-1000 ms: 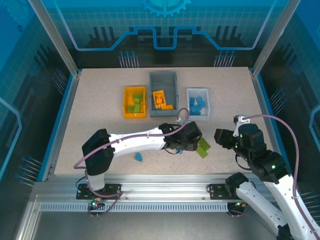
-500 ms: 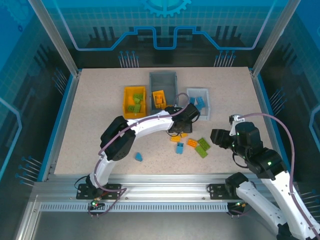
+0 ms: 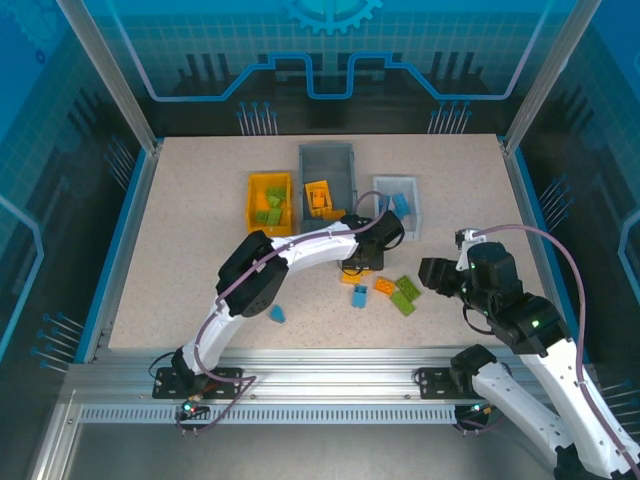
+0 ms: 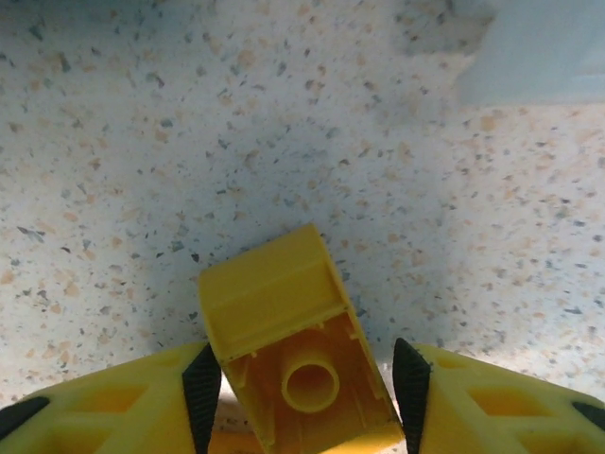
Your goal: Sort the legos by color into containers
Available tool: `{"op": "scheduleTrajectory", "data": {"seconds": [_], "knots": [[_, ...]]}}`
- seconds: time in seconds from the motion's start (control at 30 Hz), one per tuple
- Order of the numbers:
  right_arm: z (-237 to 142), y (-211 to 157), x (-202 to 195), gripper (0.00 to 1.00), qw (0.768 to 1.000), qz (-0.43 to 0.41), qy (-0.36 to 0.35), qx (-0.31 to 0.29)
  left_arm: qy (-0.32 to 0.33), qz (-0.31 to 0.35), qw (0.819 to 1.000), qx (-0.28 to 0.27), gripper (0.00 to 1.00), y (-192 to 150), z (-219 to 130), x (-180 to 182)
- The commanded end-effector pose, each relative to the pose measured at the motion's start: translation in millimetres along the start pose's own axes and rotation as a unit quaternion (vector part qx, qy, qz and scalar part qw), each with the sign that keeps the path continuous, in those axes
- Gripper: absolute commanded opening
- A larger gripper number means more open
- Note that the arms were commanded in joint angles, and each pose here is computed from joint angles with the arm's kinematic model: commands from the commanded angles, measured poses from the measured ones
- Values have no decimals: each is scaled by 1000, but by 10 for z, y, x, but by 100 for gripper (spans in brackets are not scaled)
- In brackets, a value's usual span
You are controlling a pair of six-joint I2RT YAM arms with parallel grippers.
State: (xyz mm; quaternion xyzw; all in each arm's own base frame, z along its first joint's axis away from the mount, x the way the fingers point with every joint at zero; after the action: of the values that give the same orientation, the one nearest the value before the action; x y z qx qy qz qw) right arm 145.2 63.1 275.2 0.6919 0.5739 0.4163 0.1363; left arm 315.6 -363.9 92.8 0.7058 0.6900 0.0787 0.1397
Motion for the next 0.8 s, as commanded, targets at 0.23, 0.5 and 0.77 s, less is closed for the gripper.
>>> {"op": "scheduleTrajectory", "data": {"seconds": [0.23, 0.5, 0.77], "knots": [[47, -44, 21, 56, 1000, 3, 10, 10, -2, 19, 999, -37, 33, 114, -197, -16], [98, -47, 47, 56, 1000, -3, 18, 13, -3, 23, 987, -160, 30, 295, -1250, 388], [226, -40, 178, 55, 998, -10, 48, 26, -53, -24, 983, -173, 31, 894, -1199, 898]]}}
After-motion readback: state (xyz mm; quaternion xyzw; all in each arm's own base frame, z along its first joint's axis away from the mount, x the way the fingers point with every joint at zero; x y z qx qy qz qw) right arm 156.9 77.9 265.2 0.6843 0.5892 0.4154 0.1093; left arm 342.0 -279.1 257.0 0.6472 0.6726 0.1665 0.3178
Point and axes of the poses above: each hand's point on the last joint's axis, 136 mm out from that joint toward the fingers, its own z axis out along the fingers, its own x axis along the line the jaws close on, y = z × x, the point moved 7 cm from there along -z, back along the fingers, and after that the axes turned 4 degrees about z, right-handed, at the moved point
